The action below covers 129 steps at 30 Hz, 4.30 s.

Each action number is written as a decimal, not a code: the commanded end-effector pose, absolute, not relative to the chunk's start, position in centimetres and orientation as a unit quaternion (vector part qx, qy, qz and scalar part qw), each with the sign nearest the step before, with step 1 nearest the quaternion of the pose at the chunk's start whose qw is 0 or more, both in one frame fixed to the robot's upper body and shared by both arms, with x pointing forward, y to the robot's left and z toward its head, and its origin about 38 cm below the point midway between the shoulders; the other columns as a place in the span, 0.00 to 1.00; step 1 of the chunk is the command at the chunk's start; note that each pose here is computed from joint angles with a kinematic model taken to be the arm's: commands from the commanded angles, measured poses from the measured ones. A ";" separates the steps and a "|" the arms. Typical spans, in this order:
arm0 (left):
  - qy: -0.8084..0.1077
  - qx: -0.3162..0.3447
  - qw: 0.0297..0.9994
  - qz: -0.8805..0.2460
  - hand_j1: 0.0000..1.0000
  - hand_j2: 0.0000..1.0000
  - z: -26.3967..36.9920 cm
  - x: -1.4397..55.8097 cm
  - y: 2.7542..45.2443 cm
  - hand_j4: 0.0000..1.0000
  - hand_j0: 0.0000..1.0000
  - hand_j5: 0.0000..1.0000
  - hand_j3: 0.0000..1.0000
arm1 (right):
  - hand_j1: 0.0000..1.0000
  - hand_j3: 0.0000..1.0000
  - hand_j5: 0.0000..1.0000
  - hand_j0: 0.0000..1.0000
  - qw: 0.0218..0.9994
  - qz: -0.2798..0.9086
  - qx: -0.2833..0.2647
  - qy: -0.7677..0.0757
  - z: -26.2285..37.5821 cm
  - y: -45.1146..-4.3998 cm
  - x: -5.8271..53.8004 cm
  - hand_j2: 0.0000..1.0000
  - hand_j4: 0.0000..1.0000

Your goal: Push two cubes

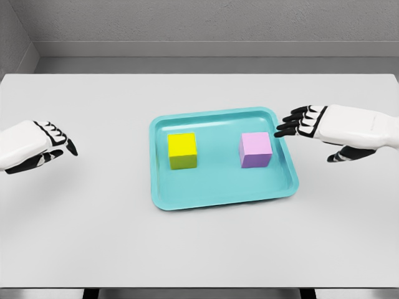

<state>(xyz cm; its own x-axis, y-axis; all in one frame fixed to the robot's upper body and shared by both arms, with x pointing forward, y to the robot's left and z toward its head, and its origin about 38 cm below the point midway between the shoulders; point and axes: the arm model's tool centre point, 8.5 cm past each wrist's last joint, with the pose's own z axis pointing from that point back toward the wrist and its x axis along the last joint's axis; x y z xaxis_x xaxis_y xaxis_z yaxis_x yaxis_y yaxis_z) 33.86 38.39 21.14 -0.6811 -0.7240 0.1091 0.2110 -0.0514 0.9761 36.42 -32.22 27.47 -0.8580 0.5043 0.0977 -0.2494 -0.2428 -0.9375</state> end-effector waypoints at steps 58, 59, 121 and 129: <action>-0.623 0.198 0.337 -0.677 0.48 0.48 18.3 38.1 34.4 0.48 0.48 0.48 0.48 | 0.53 0.53 0.53 0.53 0.274 0.845 -0.154 -0.433 21.3 -31.7 43.9 0.53 0.53; -0.624 0.198 0.335 -0.677 0.48 0.48 18.4 38.2 34.2 0.48 0.48 0.48 0.48 | 0.53 0.53 0.53 0.53 0.281 0.843 -0.154 -0.432 21.0 -31.9 44.1 0.53 0.53; -0.642 0.102 0.289 -0.703 0.53 0.53 14.8 40.0 22.8 0.53 0.53 0.53 0.53 | 0.53 0.53 0.53 0.53 0.248 0.845 -0.123 -0.457 19.3 -26.6 44.5 0.53 0.53; -0.642 0.094 0.293 -0.702 0.53 0.53 14.3 40.1 22.1 0.53 0.53 0.53 0.53 | 0.53 0.53 0.53 0.53 0.263 0.843 -0.127 -0.452 19.0 -27.4 45.1 0.53 0.53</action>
